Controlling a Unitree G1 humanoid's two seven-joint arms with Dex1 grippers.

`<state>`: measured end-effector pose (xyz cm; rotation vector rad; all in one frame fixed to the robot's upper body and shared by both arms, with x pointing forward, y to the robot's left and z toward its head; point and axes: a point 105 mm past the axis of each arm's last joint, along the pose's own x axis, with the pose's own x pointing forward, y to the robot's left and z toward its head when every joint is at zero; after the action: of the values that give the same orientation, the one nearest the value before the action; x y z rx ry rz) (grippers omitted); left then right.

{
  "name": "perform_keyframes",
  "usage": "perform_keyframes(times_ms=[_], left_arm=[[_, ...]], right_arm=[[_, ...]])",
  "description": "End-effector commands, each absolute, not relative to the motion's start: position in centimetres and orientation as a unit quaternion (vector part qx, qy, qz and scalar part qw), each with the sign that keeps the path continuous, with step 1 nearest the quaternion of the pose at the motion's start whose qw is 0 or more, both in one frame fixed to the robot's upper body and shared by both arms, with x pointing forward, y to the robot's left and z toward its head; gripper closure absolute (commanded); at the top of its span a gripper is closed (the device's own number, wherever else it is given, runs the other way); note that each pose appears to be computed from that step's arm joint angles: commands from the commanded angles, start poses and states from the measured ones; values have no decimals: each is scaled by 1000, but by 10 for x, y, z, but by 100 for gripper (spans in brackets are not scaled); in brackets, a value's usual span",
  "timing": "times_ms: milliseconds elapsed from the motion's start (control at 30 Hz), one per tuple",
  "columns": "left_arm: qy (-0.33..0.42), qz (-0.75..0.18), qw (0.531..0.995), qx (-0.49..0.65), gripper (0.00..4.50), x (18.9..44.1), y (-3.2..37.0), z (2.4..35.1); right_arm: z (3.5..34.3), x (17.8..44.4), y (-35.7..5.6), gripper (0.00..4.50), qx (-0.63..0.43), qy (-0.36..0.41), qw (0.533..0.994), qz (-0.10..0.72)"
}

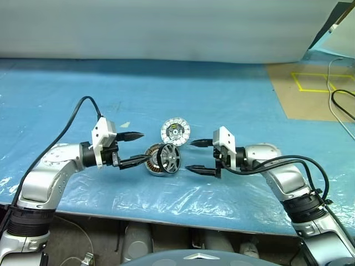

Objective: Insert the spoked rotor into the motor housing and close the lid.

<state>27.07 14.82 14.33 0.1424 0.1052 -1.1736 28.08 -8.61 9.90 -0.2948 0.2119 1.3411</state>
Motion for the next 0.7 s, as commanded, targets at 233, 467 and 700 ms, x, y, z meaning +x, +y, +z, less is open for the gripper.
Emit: perform_keyframes(times_ms=[233, 467, 700], left_arm=[[31, -564, 821, 80, 36, 257, 157, 145], [30, -560, 822, 99, 36, 266, 152, 138], [24, -571, 813, 113, 36, 263, 146, 140]], right_arm=[[114, 274, -70, 3, -170, 52, 725, 665], [120, 284, -49, 3, -217, 19, 698, 682], [111, 287, -40, 3, -235, 20, 676, 698]])
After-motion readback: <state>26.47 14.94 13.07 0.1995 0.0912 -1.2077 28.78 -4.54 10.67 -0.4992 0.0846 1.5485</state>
